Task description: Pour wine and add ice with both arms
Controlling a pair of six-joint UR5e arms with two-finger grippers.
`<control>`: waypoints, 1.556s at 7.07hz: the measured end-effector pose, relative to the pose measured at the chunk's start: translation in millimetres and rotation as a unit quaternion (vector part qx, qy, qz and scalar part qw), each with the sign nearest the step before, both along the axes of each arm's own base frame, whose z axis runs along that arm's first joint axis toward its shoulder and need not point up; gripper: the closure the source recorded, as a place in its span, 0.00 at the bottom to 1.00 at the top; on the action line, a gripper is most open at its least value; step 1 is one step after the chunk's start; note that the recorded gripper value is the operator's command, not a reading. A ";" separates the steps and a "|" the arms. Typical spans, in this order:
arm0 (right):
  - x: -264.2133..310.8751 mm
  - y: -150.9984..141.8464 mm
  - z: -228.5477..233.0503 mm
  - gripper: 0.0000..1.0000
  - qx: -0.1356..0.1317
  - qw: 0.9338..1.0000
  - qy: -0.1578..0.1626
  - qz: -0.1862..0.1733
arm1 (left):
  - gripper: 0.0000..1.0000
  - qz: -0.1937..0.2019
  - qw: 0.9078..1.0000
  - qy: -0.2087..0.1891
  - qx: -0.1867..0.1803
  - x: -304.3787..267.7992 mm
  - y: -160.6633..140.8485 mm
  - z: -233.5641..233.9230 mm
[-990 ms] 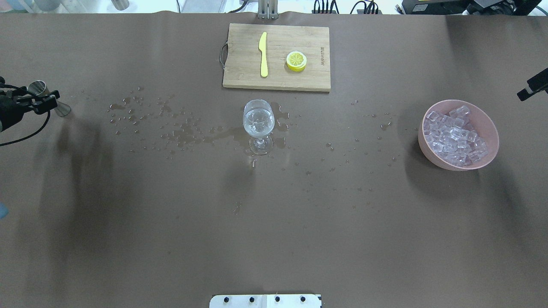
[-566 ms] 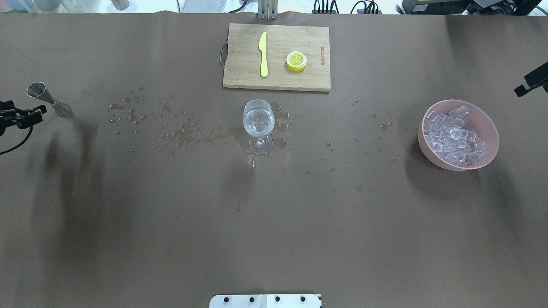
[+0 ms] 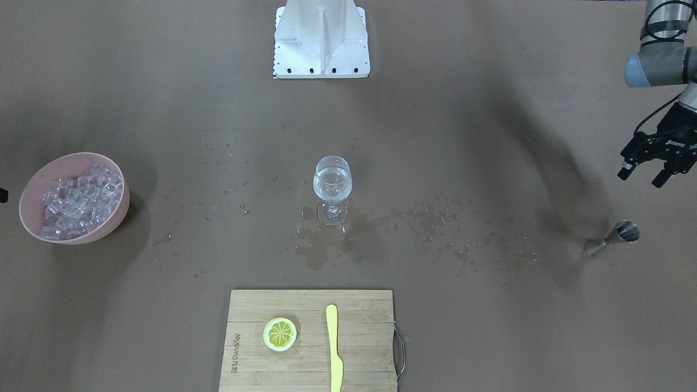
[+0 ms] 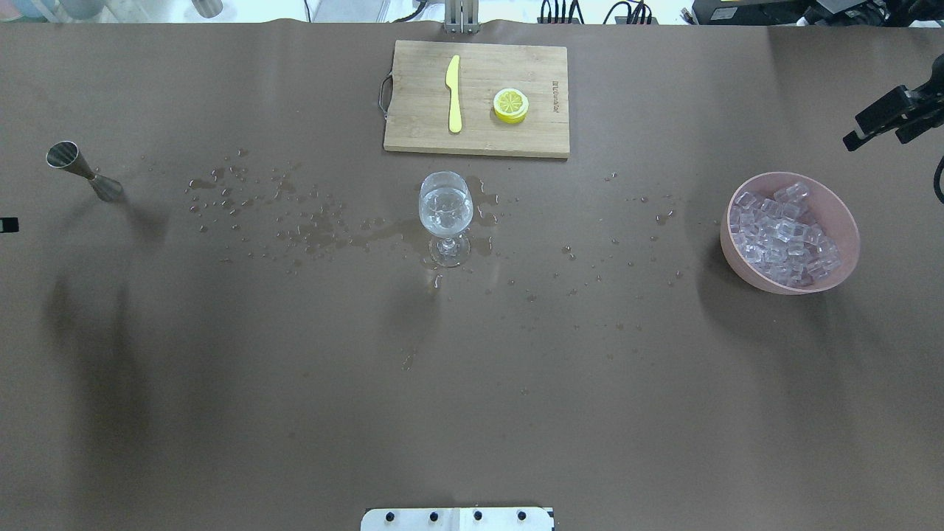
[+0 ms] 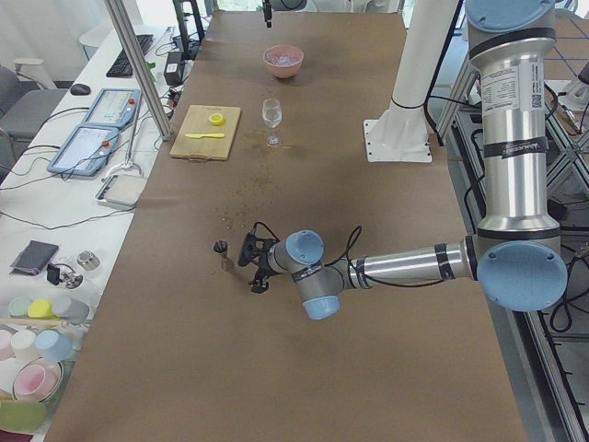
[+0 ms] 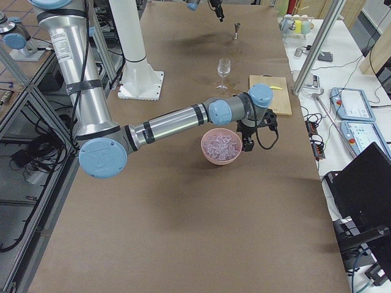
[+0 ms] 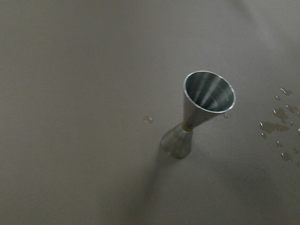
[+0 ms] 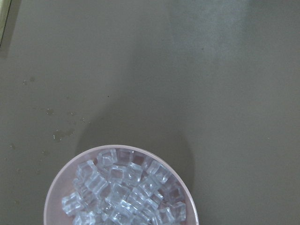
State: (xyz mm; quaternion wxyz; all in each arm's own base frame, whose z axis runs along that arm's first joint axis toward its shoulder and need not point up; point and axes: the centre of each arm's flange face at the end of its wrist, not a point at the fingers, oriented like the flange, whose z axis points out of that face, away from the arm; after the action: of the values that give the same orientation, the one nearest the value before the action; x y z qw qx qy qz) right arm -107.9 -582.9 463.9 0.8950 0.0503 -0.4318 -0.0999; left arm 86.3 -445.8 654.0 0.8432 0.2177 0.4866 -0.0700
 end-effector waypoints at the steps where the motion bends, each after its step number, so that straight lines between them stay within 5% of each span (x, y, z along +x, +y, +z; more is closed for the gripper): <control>1: -23.6 2.6 -3.7 0.00 0.005 1.000 0.008 0.013 | 0.03 0.008 0.999 0.021 -0.034 -29.0 -4.8 -2.0; 5: -76.2 49.4 41.6 0.04 0.019 0.999 0.024 0.017 | 0.02 0.013 0.998 0.034 -0.049 -50.0 -9.7 -5.4; 11: -116.7 74.9 42.9 0.18 0.030 0.999 0.039 -0.011 | 0.02 0.012 0.998 0.034 -0.051 -51.1 -8.4 -3.9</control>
State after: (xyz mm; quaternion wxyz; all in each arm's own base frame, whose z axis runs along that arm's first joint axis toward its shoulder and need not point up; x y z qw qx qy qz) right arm -224.5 -508.0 506.8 0.9081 0.0689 -0.3937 -0.1246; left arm 35.2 -454.3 650.2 0.8369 0.1661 0.5136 -0.0914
